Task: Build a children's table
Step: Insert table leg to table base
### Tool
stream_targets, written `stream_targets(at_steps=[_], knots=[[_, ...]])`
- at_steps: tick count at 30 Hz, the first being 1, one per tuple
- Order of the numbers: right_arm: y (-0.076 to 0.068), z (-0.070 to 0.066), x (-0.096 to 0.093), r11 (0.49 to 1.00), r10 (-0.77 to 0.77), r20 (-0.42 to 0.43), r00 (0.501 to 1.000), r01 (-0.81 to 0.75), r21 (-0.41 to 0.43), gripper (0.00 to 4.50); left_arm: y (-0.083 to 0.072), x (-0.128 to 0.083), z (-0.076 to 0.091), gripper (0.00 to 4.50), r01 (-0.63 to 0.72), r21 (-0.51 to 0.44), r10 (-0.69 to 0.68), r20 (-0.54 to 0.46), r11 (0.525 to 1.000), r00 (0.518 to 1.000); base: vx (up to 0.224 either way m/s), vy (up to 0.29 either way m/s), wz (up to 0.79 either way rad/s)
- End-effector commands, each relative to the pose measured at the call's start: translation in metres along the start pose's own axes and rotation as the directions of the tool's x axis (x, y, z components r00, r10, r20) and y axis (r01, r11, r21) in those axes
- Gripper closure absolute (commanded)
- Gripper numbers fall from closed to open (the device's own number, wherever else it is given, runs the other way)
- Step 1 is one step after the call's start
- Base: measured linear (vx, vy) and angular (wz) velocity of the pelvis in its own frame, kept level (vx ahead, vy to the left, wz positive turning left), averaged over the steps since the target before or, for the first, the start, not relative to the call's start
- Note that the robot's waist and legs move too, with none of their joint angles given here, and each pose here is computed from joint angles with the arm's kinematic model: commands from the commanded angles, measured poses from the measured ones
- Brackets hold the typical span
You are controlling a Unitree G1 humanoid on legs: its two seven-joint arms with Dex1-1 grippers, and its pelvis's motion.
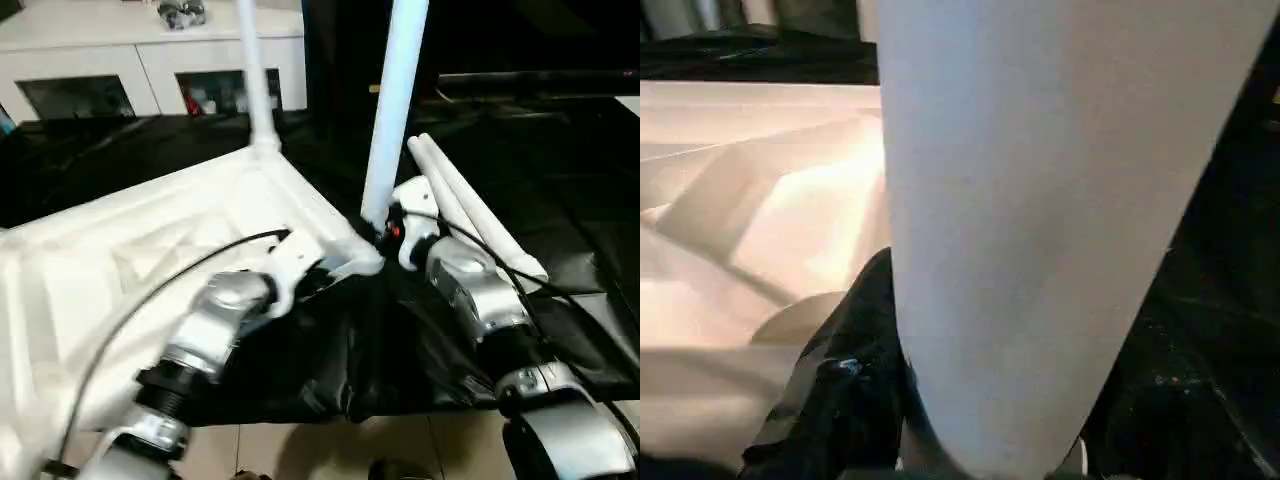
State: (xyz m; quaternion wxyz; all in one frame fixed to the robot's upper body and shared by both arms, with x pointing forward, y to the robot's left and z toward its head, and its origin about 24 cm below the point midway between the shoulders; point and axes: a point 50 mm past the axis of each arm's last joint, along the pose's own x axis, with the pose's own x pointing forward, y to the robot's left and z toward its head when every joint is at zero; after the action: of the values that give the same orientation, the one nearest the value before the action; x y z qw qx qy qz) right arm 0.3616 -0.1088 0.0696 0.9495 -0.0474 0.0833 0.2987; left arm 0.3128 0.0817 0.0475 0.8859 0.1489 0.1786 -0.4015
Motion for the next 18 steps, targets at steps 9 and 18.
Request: stream_targets(at_steps=[9, 18], knots=[[0.014, -0.049, 0.0, 0.998, -0.013, -0.183, 0.983, 0.024, 0.06, 2.62, -0.002, -0.002, 0.032, 4.5, -0.041, 0.072, 0.032, 0.127, 0.997, 0.991, 0.0, 0.0, 0.0], [0.011, -0.038, 0.002, 0.995, 0.001, -0.123, 0.992, 0.011, 0.098, 1.82, -0.006, -0.004, 0.031, 4.5, 0.026, 0.089, -0.038, 0.133, 0.996, 0.99, 0.0, 0.0, 0.0]])
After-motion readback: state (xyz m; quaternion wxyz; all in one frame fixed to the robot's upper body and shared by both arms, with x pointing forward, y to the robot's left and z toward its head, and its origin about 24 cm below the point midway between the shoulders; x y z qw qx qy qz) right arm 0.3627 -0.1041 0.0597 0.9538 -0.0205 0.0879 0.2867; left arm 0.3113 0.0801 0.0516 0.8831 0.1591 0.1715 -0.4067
